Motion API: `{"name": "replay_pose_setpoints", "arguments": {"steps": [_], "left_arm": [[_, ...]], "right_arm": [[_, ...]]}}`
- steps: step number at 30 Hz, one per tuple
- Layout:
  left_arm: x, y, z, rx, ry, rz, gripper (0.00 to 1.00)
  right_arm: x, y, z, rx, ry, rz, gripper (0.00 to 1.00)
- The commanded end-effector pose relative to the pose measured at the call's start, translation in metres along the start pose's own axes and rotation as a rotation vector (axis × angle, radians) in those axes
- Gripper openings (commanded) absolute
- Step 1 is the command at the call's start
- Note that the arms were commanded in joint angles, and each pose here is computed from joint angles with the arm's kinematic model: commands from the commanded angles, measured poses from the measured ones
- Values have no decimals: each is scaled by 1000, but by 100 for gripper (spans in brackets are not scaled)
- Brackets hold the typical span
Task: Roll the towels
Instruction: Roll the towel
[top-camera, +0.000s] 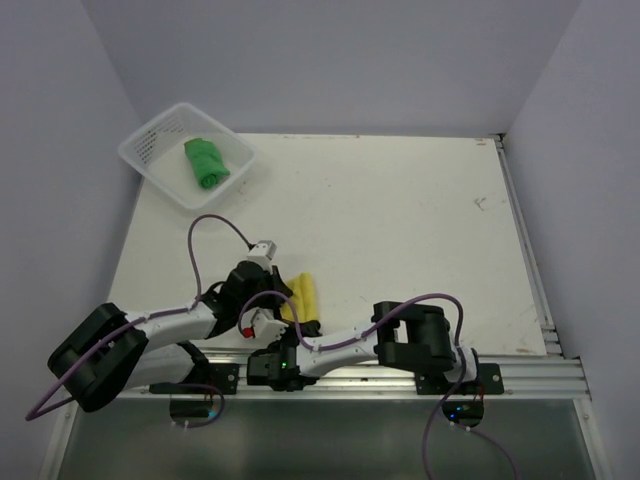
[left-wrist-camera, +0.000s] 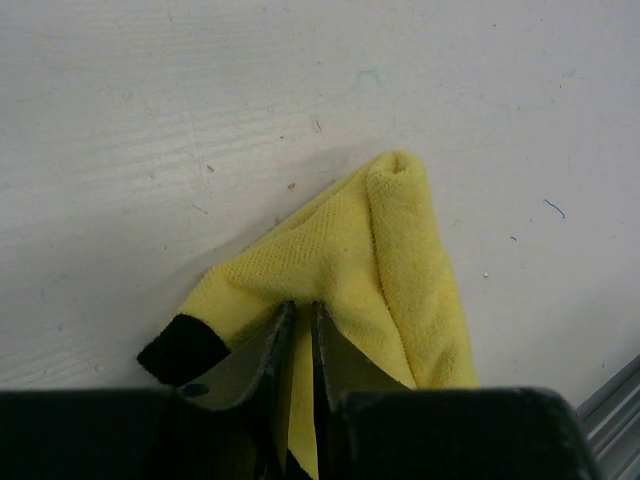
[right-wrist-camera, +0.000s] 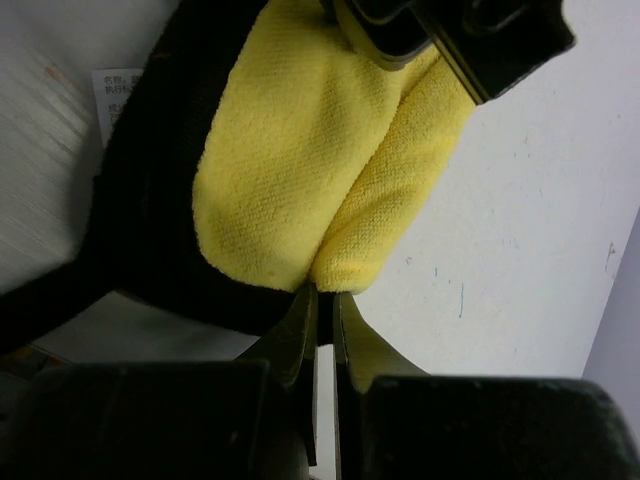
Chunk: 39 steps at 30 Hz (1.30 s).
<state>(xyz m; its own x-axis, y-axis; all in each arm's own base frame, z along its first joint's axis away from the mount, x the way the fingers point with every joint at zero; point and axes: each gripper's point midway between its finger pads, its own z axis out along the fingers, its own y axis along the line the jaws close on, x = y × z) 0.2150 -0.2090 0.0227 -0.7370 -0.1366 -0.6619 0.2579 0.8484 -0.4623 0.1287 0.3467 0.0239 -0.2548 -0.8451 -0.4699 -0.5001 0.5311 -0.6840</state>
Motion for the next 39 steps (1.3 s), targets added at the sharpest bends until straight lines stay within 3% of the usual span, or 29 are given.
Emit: {"name": "replay_pose_setpoints", "arguments": {"steps": [1, 22, 33, 39], "left_arm": [[-17, -11, -1, 34, -45, 28, 18], [-67, -62, -20, 240, -200, 21, 40], [-57, -95, -19, 447, -161, -26, 43], [-31, -82, -4, 417, -71, -32, 43]], "right_arm": [[17, 47, 9, -165, 94, 14, 0], [25, 50, 18, -223, 136, 42, 0], [26, 50, 20, -221, 143, 43, 0], [27, 49, 20, -224, 145, 54, 0]]}}
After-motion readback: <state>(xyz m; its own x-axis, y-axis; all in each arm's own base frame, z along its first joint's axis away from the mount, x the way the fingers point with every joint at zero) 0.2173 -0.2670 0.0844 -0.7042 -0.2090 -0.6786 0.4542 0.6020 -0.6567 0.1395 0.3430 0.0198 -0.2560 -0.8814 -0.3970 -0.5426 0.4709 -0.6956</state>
